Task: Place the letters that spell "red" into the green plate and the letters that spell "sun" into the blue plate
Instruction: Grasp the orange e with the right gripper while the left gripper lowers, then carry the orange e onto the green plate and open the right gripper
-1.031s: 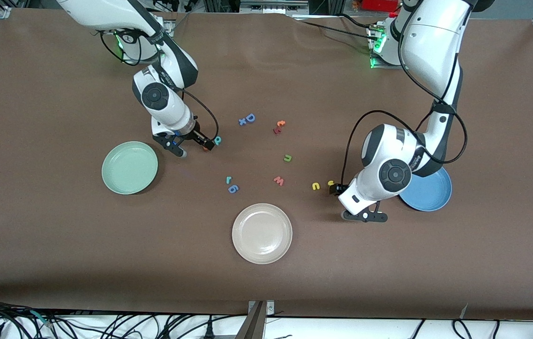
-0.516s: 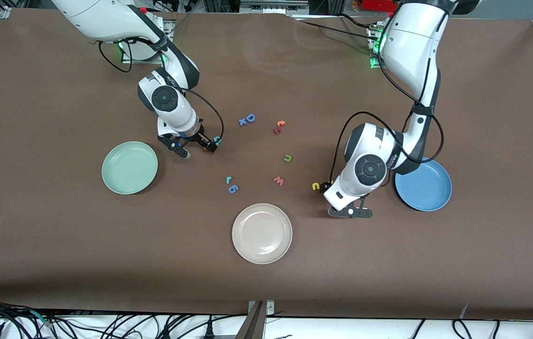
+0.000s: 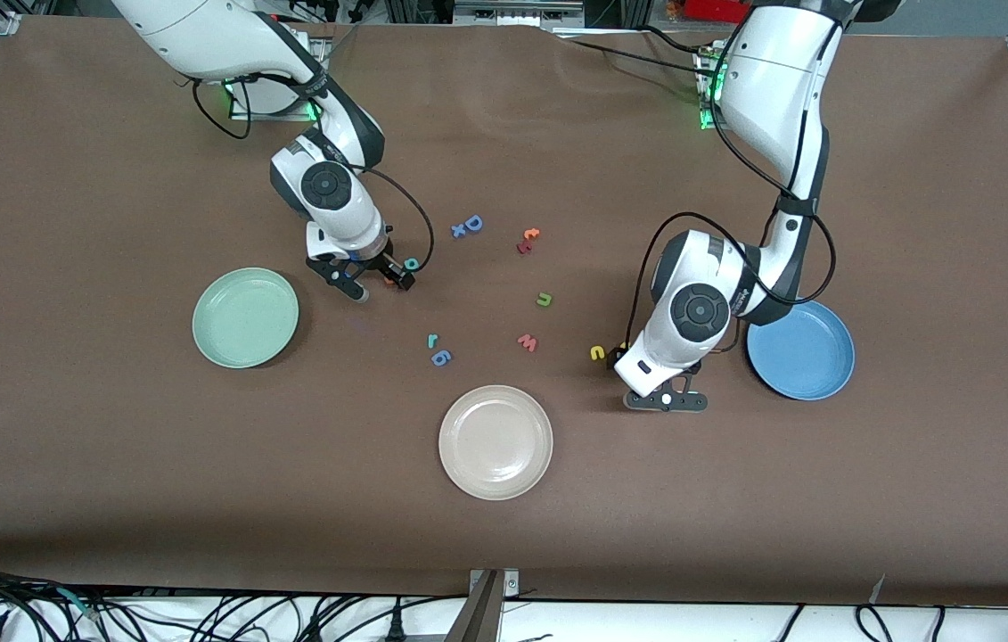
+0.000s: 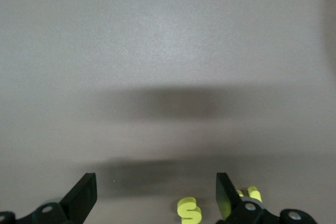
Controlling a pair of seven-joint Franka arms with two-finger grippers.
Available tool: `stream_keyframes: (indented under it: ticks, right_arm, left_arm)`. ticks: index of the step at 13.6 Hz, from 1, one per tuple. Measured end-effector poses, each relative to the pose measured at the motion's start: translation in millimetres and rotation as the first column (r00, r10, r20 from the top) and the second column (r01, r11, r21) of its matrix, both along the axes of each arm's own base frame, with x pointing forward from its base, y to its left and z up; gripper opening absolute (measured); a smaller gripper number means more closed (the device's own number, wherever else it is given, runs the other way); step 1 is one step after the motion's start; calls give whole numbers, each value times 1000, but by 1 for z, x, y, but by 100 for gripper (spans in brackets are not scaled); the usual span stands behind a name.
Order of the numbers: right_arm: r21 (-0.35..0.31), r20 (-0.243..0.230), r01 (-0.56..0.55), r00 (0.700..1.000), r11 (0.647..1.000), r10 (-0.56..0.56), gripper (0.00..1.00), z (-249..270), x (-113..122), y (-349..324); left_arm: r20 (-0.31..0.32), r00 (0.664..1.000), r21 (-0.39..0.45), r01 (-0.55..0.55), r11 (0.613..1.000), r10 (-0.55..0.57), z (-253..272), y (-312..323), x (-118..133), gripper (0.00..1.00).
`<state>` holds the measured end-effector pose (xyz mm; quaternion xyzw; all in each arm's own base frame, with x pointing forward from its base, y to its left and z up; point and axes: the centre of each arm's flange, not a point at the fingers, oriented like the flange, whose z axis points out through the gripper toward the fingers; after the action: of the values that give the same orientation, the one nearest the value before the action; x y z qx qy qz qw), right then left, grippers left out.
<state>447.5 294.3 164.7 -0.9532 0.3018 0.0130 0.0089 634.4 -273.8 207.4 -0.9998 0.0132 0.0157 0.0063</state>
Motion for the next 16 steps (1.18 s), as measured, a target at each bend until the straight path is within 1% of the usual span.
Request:
stream_keyframes:
  ticks: [1, 2, 3, 4, 6, 9, 11, 13, 14, 16]
  right_arm:
    - [-3, 2, -2, 1000, 1000, 2, 61, 0, 0, 1]
    - [-5, 3, -1, 1000, 1000, 1, 48, -1, 0, 0]
    - [-6, 3, 1, 1000, 1000, -1, 37, -1, 0, 0]
    - [-6, 3, 3, 1000, 1000, -3, 35, -1, 1, 0]
    - [-6, 3, 4, 1000, 1000, -4, 35, -1, 1, 0]
    - [-7, 7, 9, 1000, 1000, -8, 35, 0, 3, -1]
    - [-18, 21, 21, 1000, 1000, -20, 35, 6, 17, -7]
    - [-60, 15, 38, 999, 997, -37, 35, 26, 40, -8]
    - [-80, 11, 44, 999, 996, -44, 35, 37, 50, -6]
    - [-113, 0, 42, 999, 993, -43, 35, 53, 63, -8]
  left_arm:
    - [5, 1000, -2, -7, 1000, 7, 4, -8, -3, 100]
    - [13, 1000, -3, -17, 1000, 18, 9, -16, -6, 100]
    - [20, 999, -6, -29, 1000, 29, 15, -25, -9, 100]
    - [26, 999, -9, -37, 999, 37, 20, -32, -12, 100]
    - [28, 998, -9, -47, 999, 47, 25, -33, -16, 100]
    - [15, 998, -2, -62, 998, 62, 26, -21, -22, 100]
    - [8, 998, 0, -68, 998, 68, 28, -16, -25, 100]
    - [0, 998, 3, -69, 998, 69, 24, -14, -31, 100]
    - [8, 998, 3, -66, 998, 66, 20, -13, -34, 100]
    - [22, 998, 1, -60, 998, 60, 7, -12, -42, 100]
